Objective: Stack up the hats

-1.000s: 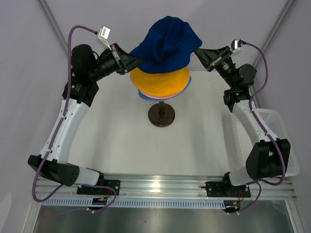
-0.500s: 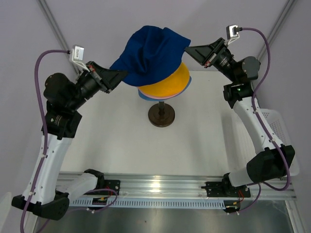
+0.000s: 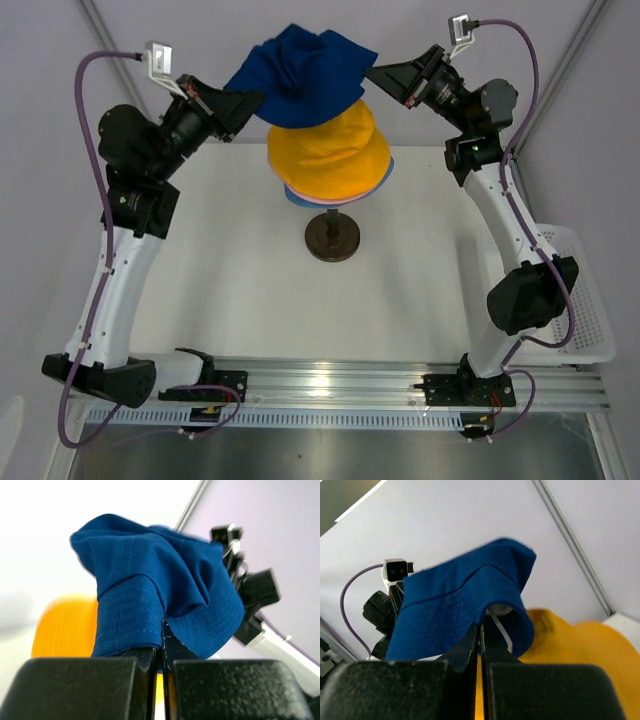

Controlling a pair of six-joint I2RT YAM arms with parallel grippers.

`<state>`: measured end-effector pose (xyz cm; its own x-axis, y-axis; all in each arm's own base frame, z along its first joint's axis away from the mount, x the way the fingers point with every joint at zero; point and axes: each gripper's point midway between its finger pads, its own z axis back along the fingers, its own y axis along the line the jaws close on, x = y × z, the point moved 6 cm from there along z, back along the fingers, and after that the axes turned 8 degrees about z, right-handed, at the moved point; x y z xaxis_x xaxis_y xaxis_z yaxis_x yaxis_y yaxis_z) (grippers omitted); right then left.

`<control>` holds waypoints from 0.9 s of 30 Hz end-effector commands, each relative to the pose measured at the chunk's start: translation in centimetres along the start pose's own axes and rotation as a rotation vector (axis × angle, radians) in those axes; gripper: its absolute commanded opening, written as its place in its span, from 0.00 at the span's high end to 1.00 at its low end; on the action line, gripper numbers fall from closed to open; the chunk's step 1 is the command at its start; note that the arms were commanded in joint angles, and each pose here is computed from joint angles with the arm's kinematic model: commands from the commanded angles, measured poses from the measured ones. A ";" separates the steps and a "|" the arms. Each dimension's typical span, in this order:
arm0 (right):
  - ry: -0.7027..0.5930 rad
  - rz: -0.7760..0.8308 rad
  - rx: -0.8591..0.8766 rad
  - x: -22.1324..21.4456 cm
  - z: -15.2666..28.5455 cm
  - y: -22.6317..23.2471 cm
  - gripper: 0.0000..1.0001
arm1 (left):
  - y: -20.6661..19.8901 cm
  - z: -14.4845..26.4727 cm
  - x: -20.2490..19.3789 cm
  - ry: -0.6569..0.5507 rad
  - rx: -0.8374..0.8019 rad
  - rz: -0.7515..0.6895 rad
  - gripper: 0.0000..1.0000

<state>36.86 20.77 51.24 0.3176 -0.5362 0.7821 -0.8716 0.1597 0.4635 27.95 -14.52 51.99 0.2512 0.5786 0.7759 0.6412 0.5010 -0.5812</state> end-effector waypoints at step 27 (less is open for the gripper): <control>-0.004 0.276 0.103 2.9 -4.0 -5.3 1.00 | 2.0 -7.8 1.5 0.002 -0.374 -0.456 0.99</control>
<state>44.84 21.95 49.86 0.1767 -0.4852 0.8564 -0.9300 0.2026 0.3066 35.91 -17.86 50.09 0.0943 0.3723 0.9233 0.8503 0.4522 -0.2692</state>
